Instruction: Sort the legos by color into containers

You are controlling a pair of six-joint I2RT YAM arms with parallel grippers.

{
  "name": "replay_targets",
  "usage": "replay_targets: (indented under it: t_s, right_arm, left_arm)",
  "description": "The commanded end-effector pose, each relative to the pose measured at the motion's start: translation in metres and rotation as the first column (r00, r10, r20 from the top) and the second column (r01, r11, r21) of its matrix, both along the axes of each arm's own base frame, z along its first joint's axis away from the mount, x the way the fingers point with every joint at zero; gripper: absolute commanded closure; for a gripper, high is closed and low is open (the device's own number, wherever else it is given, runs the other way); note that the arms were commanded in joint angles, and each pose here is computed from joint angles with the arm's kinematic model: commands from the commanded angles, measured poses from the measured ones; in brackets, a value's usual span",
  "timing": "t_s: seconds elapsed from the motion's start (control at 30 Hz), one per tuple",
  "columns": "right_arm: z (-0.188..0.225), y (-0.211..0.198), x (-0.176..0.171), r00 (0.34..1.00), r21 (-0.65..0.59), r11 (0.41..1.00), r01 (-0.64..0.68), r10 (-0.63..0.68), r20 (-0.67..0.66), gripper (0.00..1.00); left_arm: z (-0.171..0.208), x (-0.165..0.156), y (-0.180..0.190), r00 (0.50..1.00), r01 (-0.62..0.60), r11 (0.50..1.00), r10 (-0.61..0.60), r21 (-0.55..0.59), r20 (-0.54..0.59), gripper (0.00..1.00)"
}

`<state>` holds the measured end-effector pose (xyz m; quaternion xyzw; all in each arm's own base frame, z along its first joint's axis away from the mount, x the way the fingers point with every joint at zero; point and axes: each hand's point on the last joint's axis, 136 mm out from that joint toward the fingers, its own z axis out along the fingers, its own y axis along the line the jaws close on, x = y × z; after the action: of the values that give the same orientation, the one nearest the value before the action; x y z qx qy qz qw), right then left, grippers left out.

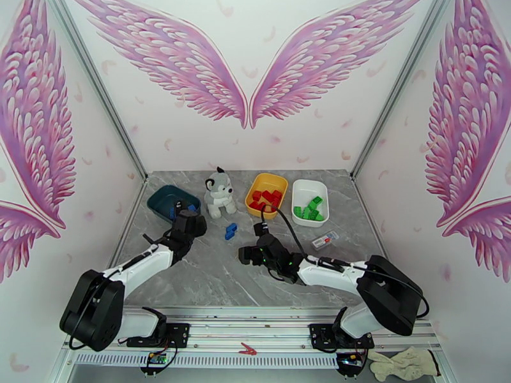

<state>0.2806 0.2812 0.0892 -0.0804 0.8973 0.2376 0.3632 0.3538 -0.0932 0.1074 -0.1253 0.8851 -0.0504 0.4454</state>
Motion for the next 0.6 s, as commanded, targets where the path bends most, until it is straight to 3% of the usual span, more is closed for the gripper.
replay_targets:
  t_s: [0.0,0.27,0.57]
  right_arm:
    - [-0.003,-0.022,-0.001,0.999,-0.047,0.998,0.034,-0.034,0.011,0.08]
    - [0.007,-0.037,-0.004,0.998,-0.029,0.998,0.062,-0.061,0.034,0.04]
    - [0.010,-0.035,-0.004,0.998,-0.023,0.998,0.052,-0.051,0.035,0.04]
  left_arm:
    - [-0.010,-0.016,-0.026,0.993,0.119,0.991,-0.119,-0.061,-0.006,0.29]
    - [-0.036,-0.036,-0.088,0.919,0.393,0.915,-0.395,-0.090,-0.002,0.28]
    - [-0.076,-0.018,-0.111,0.897,0.434,0.901,-0.431,0.011,-0.101,0.42]
